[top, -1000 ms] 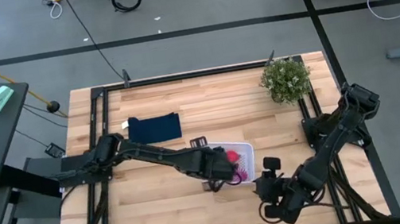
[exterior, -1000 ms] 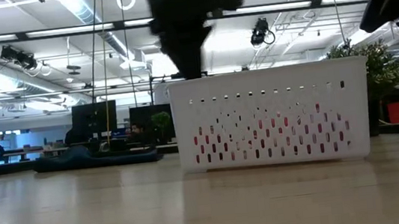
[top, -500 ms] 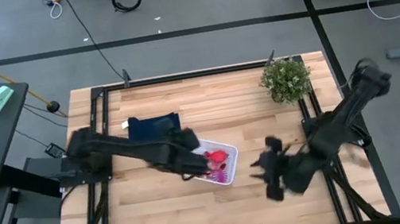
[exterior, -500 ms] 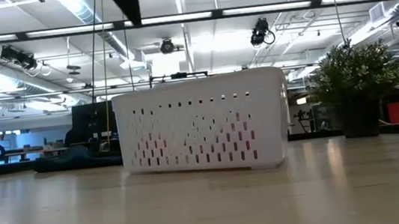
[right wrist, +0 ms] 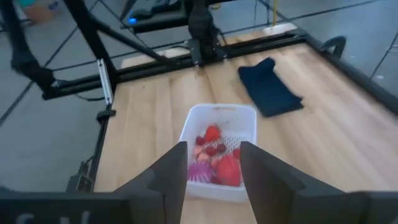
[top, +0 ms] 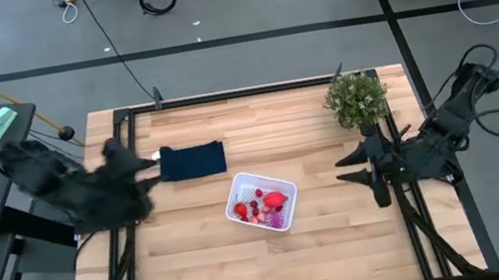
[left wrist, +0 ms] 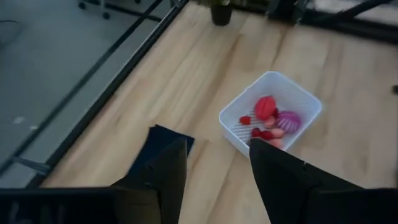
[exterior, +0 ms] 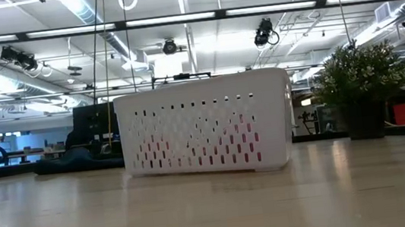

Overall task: Pick and placing Produce into tupperware
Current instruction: Return to Home Position

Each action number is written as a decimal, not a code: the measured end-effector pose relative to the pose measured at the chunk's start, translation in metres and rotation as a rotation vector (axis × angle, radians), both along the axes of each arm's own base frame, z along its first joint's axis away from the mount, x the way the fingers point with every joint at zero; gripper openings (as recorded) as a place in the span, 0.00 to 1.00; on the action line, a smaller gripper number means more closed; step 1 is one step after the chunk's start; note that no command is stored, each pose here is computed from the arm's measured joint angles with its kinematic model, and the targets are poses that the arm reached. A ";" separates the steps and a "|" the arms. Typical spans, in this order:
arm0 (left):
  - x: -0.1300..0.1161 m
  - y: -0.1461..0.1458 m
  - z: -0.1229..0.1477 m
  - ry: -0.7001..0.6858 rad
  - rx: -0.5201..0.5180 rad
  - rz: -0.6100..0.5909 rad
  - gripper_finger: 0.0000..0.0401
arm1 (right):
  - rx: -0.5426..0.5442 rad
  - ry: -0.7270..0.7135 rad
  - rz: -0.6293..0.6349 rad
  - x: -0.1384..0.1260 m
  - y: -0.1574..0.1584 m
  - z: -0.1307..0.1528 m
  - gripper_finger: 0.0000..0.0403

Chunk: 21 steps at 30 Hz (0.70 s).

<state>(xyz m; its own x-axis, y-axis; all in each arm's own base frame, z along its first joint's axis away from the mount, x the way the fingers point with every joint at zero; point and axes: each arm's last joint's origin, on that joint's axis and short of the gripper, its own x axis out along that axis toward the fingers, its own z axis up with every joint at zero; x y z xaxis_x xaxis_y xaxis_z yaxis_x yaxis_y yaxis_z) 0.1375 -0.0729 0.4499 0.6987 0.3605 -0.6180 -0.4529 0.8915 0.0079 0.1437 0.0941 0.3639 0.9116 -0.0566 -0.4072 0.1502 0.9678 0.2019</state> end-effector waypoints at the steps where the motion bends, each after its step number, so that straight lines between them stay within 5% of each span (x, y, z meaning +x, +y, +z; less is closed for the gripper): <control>1: -0.011 0.002 -0.003 -0.027 -0.016 -0.002 0.45 | 0.005 0.001 0.009 -0.002 0.000 -0.007 0.39; 5: -0.037 0.003 -0.035 -0.141 -0.075 -0.004 0.44 | 0.056 -0.051 0.089 -0.004 0.006 -0.045 0.39; 12: -0.028 -0.025 -0.120 -0.338 -0.107 -0.110 0.44 | 0.078 -0.358 0.432 0.008 0.011 -0.101 0.39; 17: -0.021 -0.026 -0.156 -0.503 -0.103 -0.077 0.45 | 0.030 -0.401 0.338 0.008 -0.022 -0.102 0.39; 21: -0.019 -0.021 -0.176 -0.567 -0.125 -0.114 0.45 | 0.050 -0.444 0.391 -0.002 -0.044 -0.093 0.39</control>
<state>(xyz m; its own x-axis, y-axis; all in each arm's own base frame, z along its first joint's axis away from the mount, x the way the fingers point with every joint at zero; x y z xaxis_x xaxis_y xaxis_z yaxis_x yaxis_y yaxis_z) 0.1186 -0.0939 0.2737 0.9624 0.2123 -0.1695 -0.2571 0.9132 -0.3161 0.1413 0.0501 0.2706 0.9445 0.3276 0.0242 -0.3251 0.9219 0.2108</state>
